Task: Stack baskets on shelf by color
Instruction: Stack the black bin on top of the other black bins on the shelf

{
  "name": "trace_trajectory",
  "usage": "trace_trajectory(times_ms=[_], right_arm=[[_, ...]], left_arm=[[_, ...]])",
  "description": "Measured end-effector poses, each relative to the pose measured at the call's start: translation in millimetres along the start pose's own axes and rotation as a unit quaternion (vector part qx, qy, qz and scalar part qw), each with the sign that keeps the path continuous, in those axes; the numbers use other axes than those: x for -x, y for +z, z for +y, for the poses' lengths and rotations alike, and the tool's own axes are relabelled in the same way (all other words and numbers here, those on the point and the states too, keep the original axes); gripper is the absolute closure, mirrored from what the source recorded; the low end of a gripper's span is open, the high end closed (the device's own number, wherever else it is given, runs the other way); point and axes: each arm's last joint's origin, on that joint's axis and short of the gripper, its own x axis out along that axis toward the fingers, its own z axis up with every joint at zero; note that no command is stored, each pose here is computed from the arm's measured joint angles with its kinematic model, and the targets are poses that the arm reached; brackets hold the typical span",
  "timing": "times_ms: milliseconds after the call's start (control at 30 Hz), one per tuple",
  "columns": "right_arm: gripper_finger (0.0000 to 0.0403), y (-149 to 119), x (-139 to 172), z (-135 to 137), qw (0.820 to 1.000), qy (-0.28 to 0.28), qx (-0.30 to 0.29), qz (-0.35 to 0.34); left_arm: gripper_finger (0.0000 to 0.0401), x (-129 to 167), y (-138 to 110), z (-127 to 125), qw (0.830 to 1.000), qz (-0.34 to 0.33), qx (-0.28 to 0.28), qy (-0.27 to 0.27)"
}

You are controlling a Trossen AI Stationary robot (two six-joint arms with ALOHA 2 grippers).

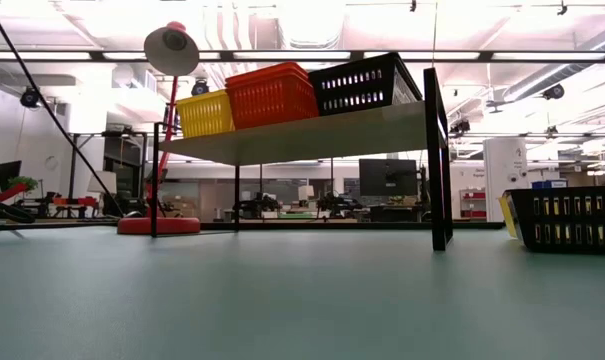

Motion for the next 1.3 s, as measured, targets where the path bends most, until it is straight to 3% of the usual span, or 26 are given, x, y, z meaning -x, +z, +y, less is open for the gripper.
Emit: trace_trajectory(times_ms=[267, 500, 633, 933, 1300], right_arm=[[0.0394, -50.4, 21.6, -2.4, 0.995, -0.017, -0.022, -0.098], [0.0394, -85.6, 37.1, -4.9, 0.990, -0.051, -0.007, -0.128], [0.0394, -99.6, 46.1, -6.4, 0.980, -0.070, 0.010, -0.184], [0.0394, -136.7, 61.1, -8.6, 0.948, -0.071, 0.007, -0.309], [0.0394, -160.3, 67.0, -12.8, 0.927, -0.105, -0.029, -0.360]], left_arm=[[0.0400, -8.4, 2.5, -10.9, 0.999, -0.029, 0.029, -0.021], [0.0400, -23.7, 4.4, -34.3, 0.984, -0.082, 0.136, -0.079], [0.0400, -35.4, 5.6, -51.1, 0.969, -0.131, 0.185, -0.094], [0.0400, -66.4, 2.2, -92.0, 0.957, -0.176, 0.219, -0.069], [0.0400, -112.1, 25.6, -132.2, 0.955, -0.183, 0.223, -0.069]])
